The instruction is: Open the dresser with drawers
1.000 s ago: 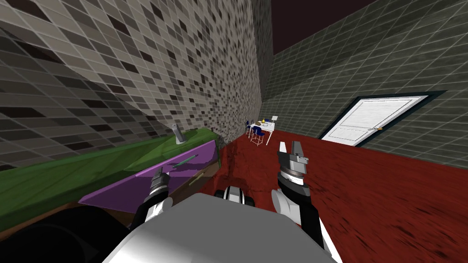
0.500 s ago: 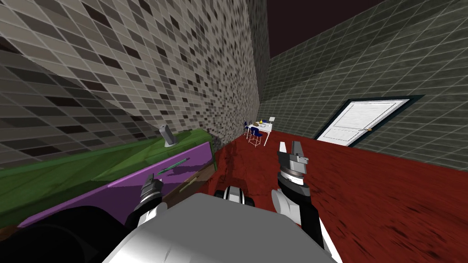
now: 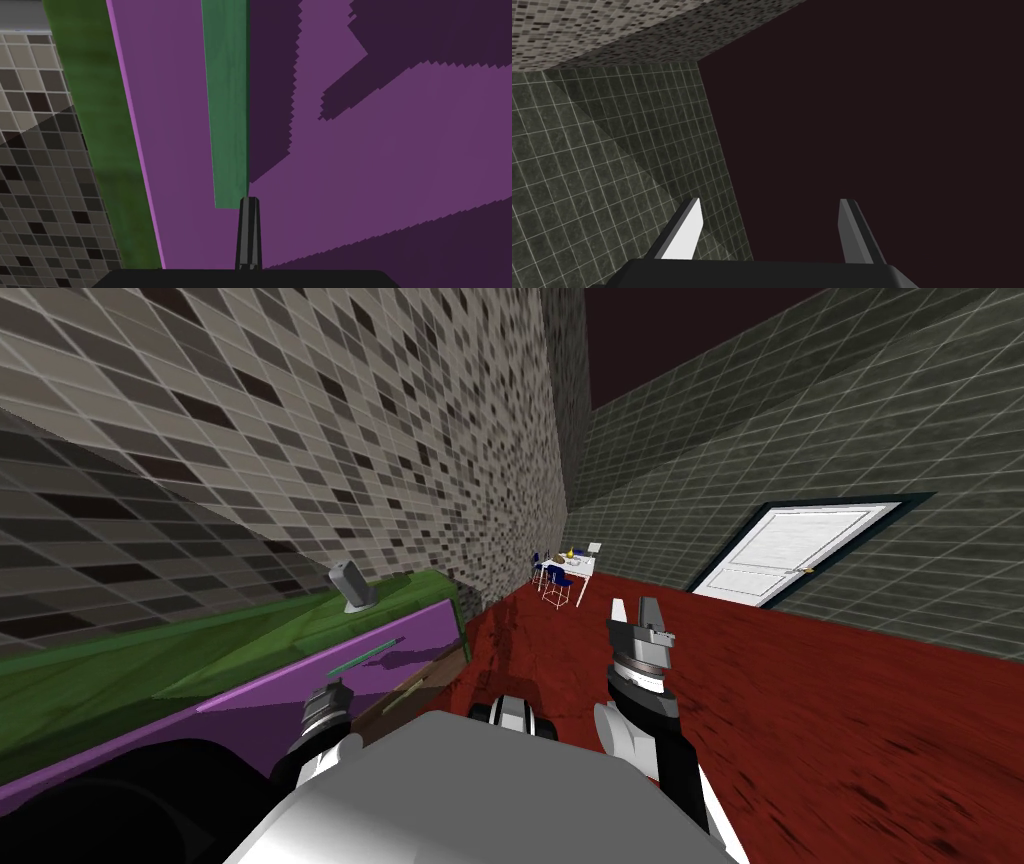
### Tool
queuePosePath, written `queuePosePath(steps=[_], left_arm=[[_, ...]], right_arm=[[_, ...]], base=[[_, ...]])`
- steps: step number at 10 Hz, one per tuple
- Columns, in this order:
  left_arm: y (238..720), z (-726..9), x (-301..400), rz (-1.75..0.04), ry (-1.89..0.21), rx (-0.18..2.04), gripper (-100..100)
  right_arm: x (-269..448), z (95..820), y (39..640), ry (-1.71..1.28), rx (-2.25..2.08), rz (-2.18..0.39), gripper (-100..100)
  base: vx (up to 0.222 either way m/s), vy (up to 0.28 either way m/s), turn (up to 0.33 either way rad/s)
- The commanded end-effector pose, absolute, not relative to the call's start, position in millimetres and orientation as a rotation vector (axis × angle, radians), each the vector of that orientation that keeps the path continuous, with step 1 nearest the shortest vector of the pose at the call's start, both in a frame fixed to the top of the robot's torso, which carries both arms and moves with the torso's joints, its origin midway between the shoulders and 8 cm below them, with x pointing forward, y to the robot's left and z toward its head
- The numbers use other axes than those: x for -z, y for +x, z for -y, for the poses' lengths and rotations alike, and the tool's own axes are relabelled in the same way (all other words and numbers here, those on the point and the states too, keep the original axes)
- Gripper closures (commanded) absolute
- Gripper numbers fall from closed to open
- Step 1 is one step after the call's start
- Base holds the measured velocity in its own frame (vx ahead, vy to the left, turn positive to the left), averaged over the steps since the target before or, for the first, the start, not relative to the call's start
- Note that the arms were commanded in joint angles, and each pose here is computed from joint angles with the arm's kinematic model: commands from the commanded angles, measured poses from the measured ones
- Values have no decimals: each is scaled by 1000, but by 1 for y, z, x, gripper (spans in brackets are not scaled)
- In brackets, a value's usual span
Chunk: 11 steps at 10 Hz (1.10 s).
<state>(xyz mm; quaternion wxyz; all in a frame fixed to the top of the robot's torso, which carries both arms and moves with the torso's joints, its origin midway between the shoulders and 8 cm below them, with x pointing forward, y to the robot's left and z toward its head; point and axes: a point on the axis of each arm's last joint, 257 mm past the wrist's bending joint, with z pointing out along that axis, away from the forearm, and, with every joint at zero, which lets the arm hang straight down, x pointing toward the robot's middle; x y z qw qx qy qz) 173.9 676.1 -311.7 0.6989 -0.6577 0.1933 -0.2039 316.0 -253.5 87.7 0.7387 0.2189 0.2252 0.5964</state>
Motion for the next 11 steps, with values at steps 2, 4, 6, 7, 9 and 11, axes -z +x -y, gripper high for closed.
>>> queuePosePath(steps=[2, 4, 6, 7, 9, 11], left_arm=[[170, -678, 306, -435, -1462, 454, 100], [169, -679, 305, -436, -1461, 454, 100], [166, -685, 302, -429, -1466, 447, -100], [164, -688, 301, -426, -1468, 444, -100], [161, -694, 299, -420, -1473, 437, -100], [161, -698, 297, -419, -1477, 440, -100]], right_arm=[[-88, 253, 316, 480, -1309, -494, 0], [-88, 253, 316, 481, -1309, -494, 0], [-88, 254, 316, 480, -1309, -494, 0], [-88, 254, 316, 480, -1308, -495, 0], [-88, 254, 316, 480, -1308, -495, 0], [-88, 254, 316, 480, -1309, -494, 0]], base=[[-86, -171, 6], [-56, -163, 10], [89, 78, 0], [126, 126, -7], [157, 113, -2], [77, 70, -8]])
